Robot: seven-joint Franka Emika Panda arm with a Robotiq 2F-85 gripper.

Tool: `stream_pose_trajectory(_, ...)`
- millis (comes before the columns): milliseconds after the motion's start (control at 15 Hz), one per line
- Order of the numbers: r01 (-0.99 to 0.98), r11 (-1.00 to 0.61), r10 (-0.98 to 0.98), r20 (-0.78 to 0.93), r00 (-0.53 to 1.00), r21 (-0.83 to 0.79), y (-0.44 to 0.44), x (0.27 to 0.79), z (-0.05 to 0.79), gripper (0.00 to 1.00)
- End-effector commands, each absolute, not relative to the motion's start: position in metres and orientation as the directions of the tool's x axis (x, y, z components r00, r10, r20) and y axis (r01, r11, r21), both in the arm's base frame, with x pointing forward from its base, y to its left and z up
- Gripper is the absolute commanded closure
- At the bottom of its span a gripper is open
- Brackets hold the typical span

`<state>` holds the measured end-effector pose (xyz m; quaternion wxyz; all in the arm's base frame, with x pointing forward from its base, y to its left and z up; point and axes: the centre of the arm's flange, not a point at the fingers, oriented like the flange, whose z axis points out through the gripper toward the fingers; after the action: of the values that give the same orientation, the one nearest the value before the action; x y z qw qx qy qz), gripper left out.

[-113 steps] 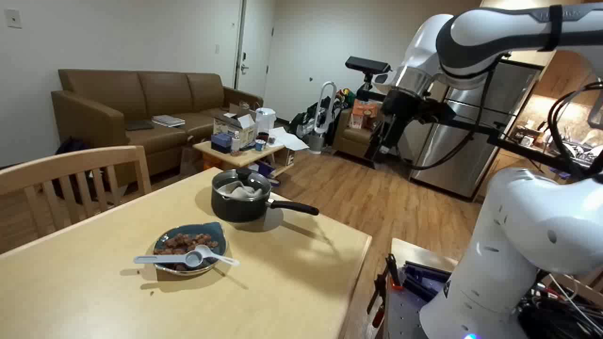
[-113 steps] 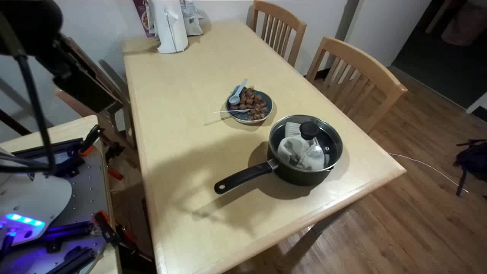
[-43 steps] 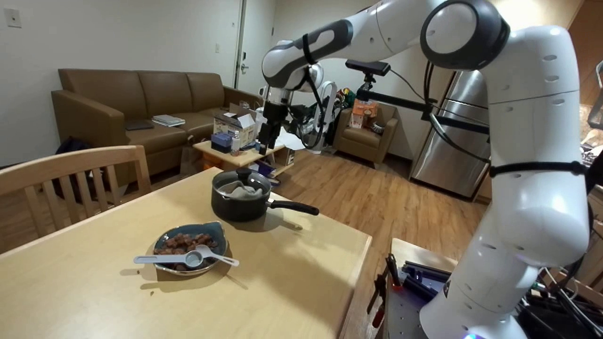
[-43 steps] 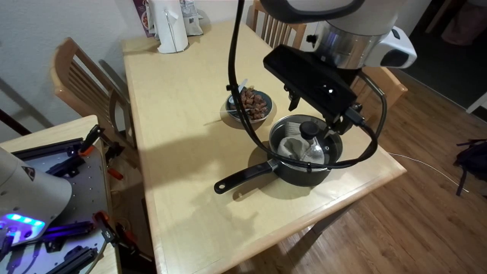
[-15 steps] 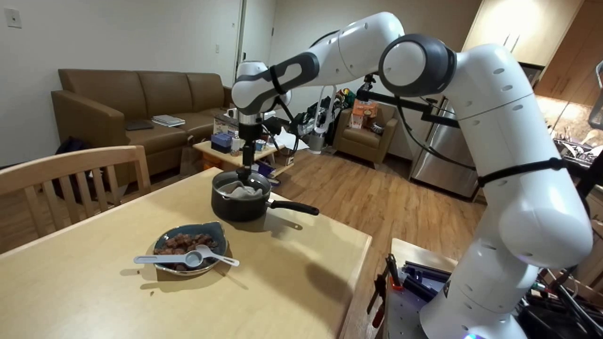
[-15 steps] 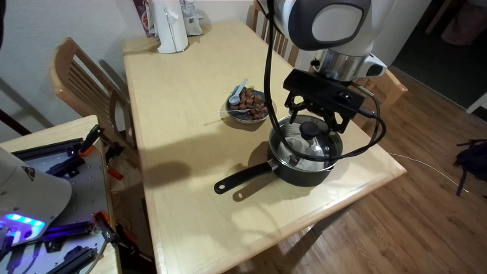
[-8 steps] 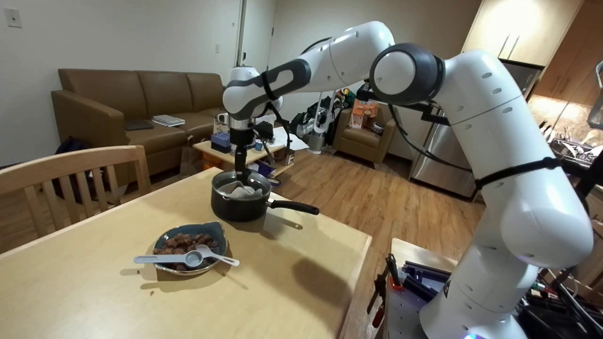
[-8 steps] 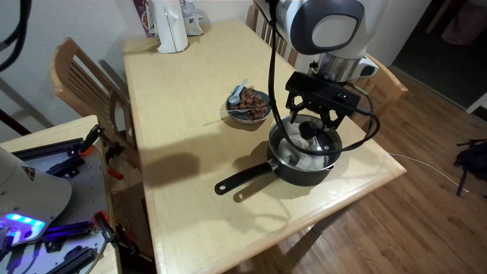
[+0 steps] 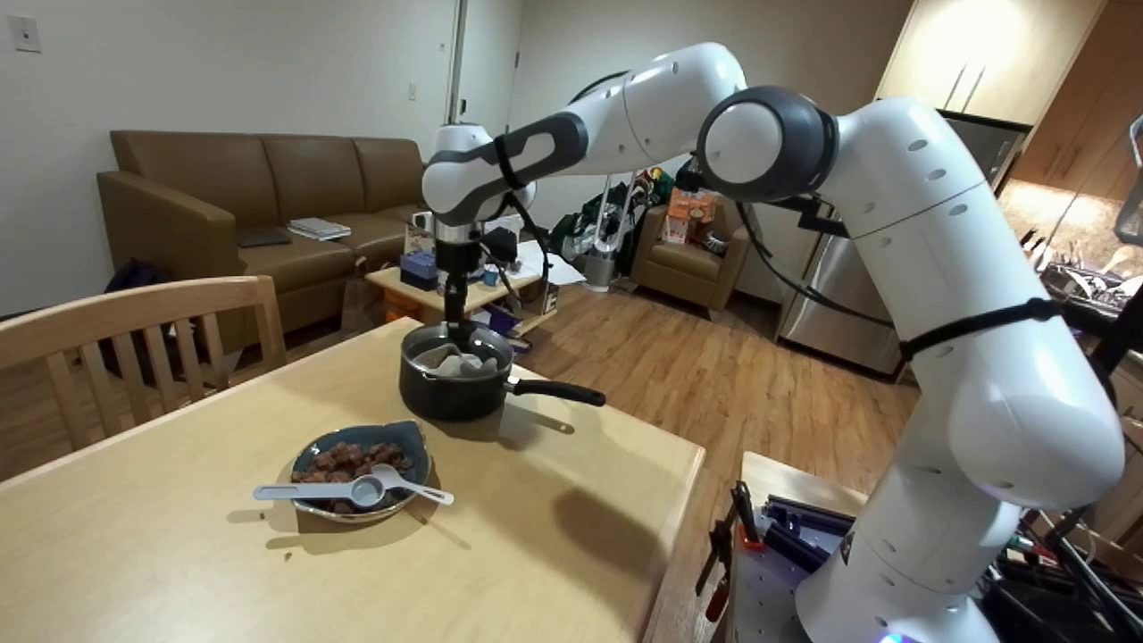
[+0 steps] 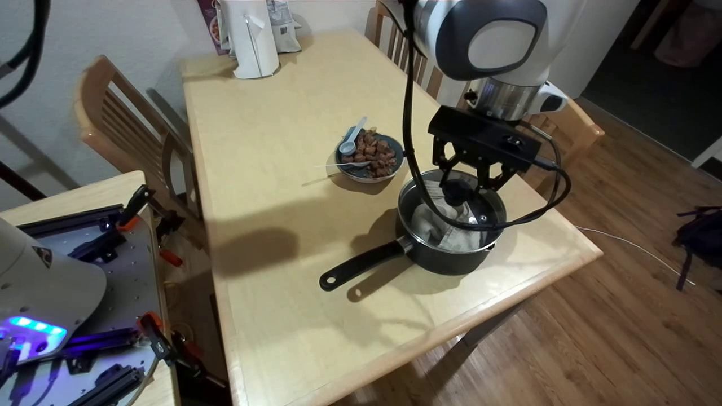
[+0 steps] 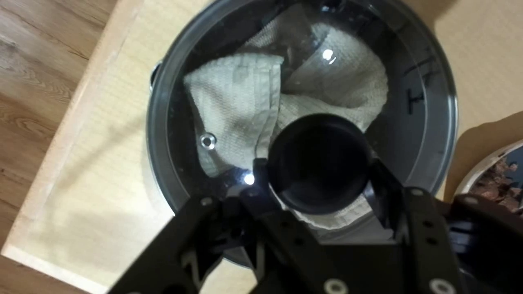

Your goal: Remove the glass lid from the black pot on the right, place the grey measuring spoon inside the black pot

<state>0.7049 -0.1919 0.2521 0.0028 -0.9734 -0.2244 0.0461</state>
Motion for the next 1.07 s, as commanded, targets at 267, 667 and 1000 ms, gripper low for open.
stream_pose_trajectory(267,0.469,-0.883,0.466,-0.08,0.881,0.023,-0.172,0.715,0.284,0.66)
stream_pose_trajectory(667,0.516,-0.855,0.514,-0.061,0.856,0.041,-0.149,0.716,0.309,0.66)
stream_pose_trajectory(1000,0.566,-0.822,0.565,-0.026,0.824,0.062,-0.119,0.712,0.327,0.66)
